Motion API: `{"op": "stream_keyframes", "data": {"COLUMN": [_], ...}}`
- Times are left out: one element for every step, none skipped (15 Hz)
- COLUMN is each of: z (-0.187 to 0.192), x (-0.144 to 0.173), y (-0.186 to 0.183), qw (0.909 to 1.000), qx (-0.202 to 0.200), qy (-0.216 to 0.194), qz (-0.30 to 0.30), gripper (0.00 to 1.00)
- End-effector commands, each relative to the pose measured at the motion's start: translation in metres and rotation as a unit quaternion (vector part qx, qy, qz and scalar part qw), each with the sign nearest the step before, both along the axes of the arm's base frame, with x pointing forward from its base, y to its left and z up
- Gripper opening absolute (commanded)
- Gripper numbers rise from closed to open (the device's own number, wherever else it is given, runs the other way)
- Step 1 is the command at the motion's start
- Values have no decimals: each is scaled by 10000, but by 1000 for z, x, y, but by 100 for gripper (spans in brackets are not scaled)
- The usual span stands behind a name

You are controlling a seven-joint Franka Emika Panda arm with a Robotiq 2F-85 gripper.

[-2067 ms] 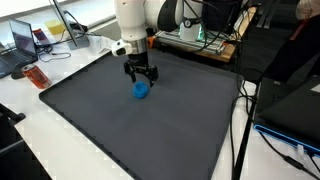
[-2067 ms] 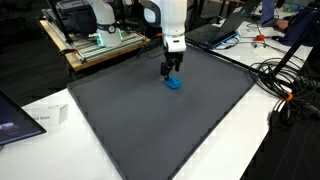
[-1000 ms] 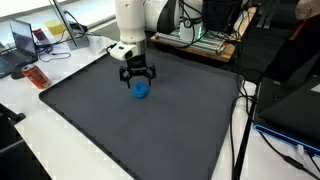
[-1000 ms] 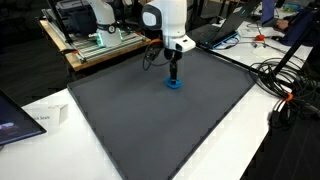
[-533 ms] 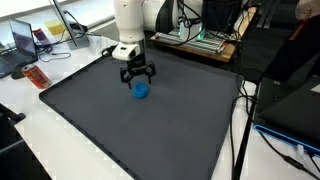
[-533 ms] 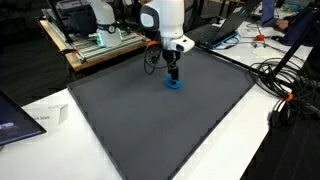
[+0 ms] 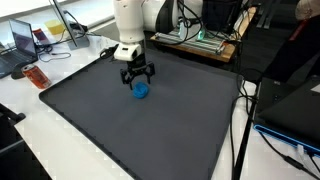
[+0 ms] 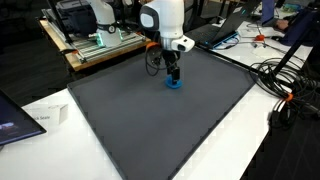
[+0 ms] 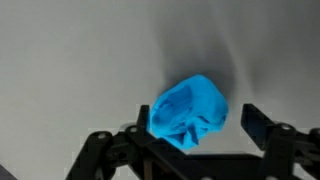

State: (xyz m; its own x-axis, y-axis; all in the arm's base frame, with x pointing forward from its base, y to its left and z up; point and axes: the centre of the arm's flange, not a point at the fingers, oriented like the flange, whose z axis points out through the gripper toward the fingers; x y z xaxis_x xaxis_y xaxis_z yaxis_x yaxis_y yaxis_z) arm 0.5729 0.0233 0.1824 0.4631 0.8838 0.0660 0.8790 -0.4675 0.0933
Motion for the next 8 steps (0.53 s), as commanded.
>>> {"op": "stream_keyframes", "data": {"z": [-4,-5,-6,-6,-6,-5,-4,-3], "x": [4,5,5,6,7,8,9,9], "y": [-3,-2,-1,-1,0,0,-1,-1], "qw": [9998,9998,9997,9996,9996,9996,9996,9996], "qx": [-24,-52,-39,-48,-57,-52,-48,-70], "qy": [24,33,41,37,28,14,0,-11], "qz": [190,211,257,270,284,281,283,282], "gripper": [95,93,83,77,70,59,52,45]}}
